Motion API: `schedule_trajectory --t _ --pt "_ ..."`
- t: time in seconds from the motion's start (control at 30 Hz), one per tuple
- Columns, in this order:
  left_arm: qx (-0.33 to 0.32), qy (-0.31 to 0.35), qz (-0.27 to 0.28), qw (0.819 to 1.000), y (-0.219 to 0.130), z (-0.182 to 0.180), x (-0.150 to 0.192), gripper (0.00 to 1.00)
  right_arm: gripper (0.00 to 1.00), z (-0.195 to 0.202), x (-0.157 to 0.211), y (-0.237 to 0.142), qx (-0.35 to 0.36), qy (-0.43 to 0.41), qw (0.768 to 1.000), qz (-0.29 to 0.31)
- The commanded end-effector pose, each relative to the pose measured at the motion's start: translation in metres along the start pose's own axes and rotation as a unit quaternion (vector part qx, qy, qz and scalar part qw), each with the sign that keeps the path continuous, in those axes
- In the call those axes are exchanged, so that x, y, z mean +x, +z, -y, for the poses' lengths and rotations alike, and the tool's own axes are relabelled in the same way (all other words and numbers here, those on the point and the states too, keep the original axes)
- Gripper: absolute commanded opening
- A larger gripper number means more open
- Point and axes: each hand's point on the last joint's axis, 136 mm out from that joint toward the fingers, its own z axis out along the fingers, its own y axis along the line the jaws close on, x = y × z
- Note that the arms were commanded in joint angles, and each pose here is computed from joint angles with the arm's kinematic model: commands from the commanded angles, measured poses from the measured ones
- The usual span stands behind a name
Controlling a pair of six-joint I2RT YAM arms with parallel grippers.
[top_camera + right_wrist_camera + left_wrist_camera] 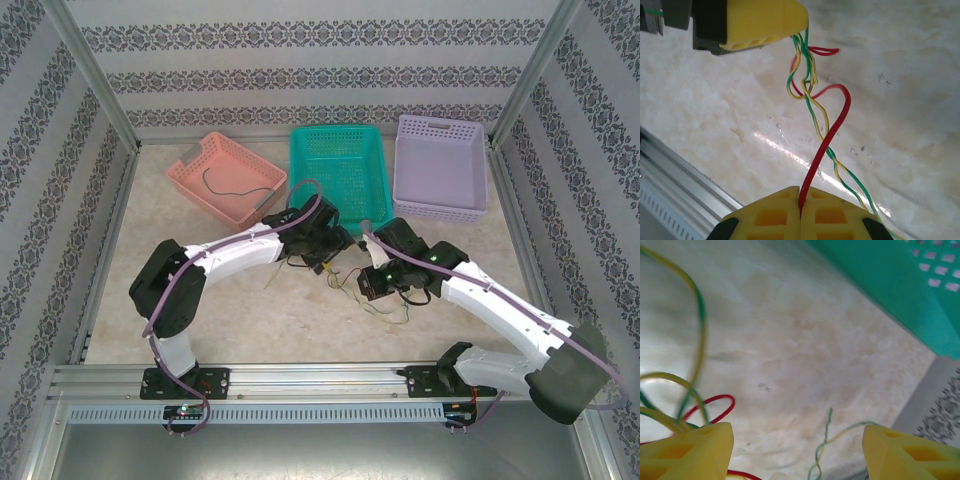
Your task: Untangle the cables
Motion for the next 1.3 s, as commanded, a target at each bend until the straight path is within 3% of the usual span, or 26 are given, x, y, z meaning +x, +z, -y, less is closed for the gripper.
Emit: schedule_trajectory --t 0.0,0.13,0.33,0.43,0.53,0.7,0.77,0.83,0.87,0.9,1.1,1.27 --pt "-0.091 0.017 0.045 0.995 -0.021 -0.038 -0.006 0.66 0.00 -0.005 0.003 -0.008 -0.005 -0.035 0.999 -0.008" --pt "-0.121 0.015 0.088 0.989 -0.045 -0.052 -0.015 0.66 0.00 -0.001 -0.003 -0.012 0.012 -0.043 0.999 0.001" --pt "-0.145 -0.041 0.069 0.986 -0.047 -0.075 0.000 0.73 0.00 -0.005 -0.009 -0.012 0.008 -0.066 0.998 -0.001" --pt "-0.123 -0.058 0.061 0.989 -0.032 -0.073 0.003 0.77 0.00 -0.007 -0.010 -0.013 0.004 -0.070 0.998 0.002" --pt "-0.059 -0.069 0.051 0.995 -0.009 -0.049 0.003 0.80 0.00 -0.008 -0.008 -0.014 -0.001 -0.071 0.997 0.002" --pt "-0.113 -0.029 0.065 0.991 0.013 -0.053 -0.006 0.75 0.00 -0.006 -0.007 -0.019 0.003 -0.071 0.997 0.011" --pt "-0.127 -0.024 0.081 0.988 0.019 -0.062 -0.011 0.65 0.00 -0.005 -0.008 -0.021 0.005 -0.070 0.997 0.016" --pt "-0.138 -0.020 0.100 0.985 0.020 -0.073 -0.017 0.43 0.00 0.001 -0.010 -0.024 0.018 -0.060 0.998 0.026" --pt "-0.145 -0.021 0.112 0.983 0.017 -0.080 -0.021 0.20 0.00 0.006 -0.013 -0.027 0.027 -0.051 0.998 0.035" --pt "-0.150 -0.027 0.128 0.980 0.011 -0.092 -0.024 0.03 0.00 0.014 -0.017 -0.032 0.041 -0.037 0.997 0.049" --pt "-0.164 -0.089 0.183 0.965 -0.039 -0.158 -0.039 0.00 0.00 0.083 -0.041 -0.076 0.168 0.056 0.974 0.143" --pt "-0.164 -0.114 0.216 0.956 -0.072 -0.184 -0.054 0.00 0.00 0.120 -0.056 -0.103 0.237 0.105 0.948 0.183"
